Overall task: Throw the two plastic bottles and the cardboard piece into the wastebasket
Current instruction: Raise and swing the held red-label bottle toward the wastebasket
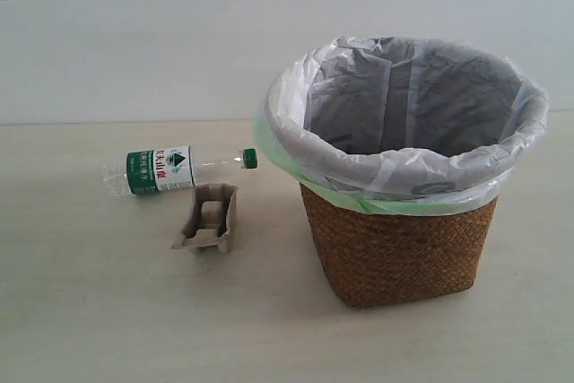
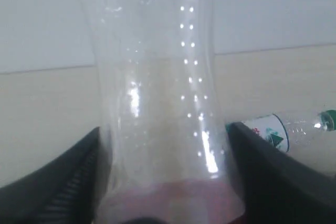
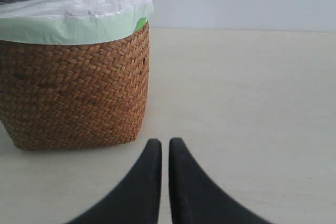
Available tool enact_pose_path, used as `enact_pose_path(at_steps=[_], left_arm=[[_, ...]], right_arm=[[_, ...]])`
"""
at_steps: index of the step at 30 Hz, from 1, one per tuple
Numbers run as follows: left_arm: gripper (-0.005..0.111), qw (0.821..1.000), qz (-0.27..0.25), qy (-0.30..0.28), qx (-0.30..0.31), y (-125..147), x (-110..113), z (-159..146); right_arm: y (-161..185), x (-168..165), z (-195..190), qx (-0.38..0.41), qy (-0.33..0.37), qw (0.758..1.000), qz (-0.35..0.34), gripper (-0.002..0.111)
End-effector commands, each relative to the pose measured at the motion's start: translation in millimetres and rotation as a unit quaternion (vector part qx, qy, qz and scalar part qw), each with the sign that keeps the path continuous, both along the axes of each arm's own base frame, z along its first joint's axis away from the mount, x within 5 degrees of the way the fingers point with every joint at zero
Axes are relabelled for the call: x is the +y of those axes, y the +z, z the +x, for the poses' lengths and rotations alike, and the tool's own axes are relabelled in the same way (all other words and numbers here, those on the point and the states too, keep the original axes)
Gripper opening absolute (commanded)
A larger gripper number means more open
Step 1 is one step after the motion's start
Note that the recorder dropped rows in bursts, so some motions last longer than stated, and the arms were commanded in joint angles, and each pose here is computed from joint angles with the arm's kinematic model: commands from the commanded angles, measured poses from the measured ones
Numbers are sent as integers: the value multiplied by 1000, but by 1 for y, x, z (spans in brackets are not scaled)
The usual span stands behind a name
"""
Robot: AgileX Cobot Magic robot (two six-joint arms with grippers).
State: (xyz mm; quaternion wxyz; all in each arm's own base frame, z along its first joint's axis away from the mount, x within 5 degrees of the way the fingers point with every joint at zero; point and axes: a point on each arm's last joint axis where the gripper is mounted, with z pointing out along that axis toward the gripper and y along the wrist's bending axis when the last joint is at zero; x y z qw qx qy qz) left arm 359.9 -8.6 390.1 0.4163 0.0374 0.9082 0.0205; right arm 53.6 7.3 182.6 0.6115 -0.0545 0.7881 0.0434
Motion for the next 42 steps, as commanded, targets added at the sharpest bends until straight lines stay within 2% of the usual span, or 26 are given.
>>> enact_pose_path(at_steps=[1, 3, 4, 6, 7, 8, 10, 11, 12, 13, 14, 15, 16, 17, 19, 24, 27, 30, 31, 33, 37, 42], left_arm=[[4, 999, 0, 1, 45, -15, -2, 5], [4, 997, -13, -21, 67, -24, -12, 9], [4, 995, -32, -51, 81, -31, -22, 11], [4, 977, -87, -169, 93, -36, -54, 11], [4, 956, -136, -244, 86, -32, -74, 9], [4, 926, -197, -315, 65, -24, -94, 6], [5, 862, -313, -398, 9, 3, -123, 0], [11, 828, -363, -427, -15, 18, -135, -5], [19, 804, -390, -447, -31, 31, -144, -9], [34, 792, -387, -470, -41, 41, -154, -14], [54, 793, -370, -483, -44, 48, -164, -20], [94, 813, -317, -486, -41, 50, -185, -27], [109, 832, -276, -478, -47, 48, -194, -27], [106, 848, -244, -467, -52, 45, -201, -27], [102, 866, -219, -446, -60, 39, -212, -24], [98, 874, -224, -425, -75, 35, -223, -19], [98, 885, -187, -425, -43, 25, -217, -17], [98, 908, -88, -410, 26, 8, -202, -16], [97, 916, -36, -395, 51, 1, -194, -15], [95, 921, 34, -376, 96, -11, -181, -15], [86, 912, 120, -351, 176, -34, -164, -18], [63, 903, 155, -343, 206, -53, -158, -18]], right_arm=[[1, 0, 0, -8, 1, 1000, -5, 2], [1, 0, 0, -8, 1, 1000, -5, 2], [1, 0, 0, -8, 1, 1000, -5, 2], [1, 0, 0, -8, 1, 1000, -5, 2], [1, 0, 0, -8, 1, 1000, -5, 2], [1, 0, 0, -8, 1, 1000, -5, 2], [1, 0, 0, -8, 1, 1000, -5, 2], [1, 0, 0, -8, 1, 1000, -5, 2], [1, 0, 0, -8, 1, 1000, -5, 2], [1, 0, 0, -8, 1, 1000, -5, 2], [1, 0, 0, -8, 1, 1000, -5, 2], [1, 0, 0, -8, 1, 1000, -5, 2], [1, 0, 0, -8, 1, 1000, -5, 2], [1, 0, 0, -8, 1, 1000, -5, 2], [1, 0, 0, -8, 1, 1000, -5, 2], [1, 0, 0, -8, 1, 1000, -5, 2], [1, 0, 0, -8, 1, 1000, -5, 2], [1, 0, 0, -8, 1, 1000, -5, 2], [1, 0, 0, -8, 1, 1000, -5, 2], [1, 0, 0, -8, 1, 1000, -5, 2], [1, 0, 0, -8, 1, 1000, -5, 2], [1, 0, 0, -8, 1, 1000, -5, 2]])
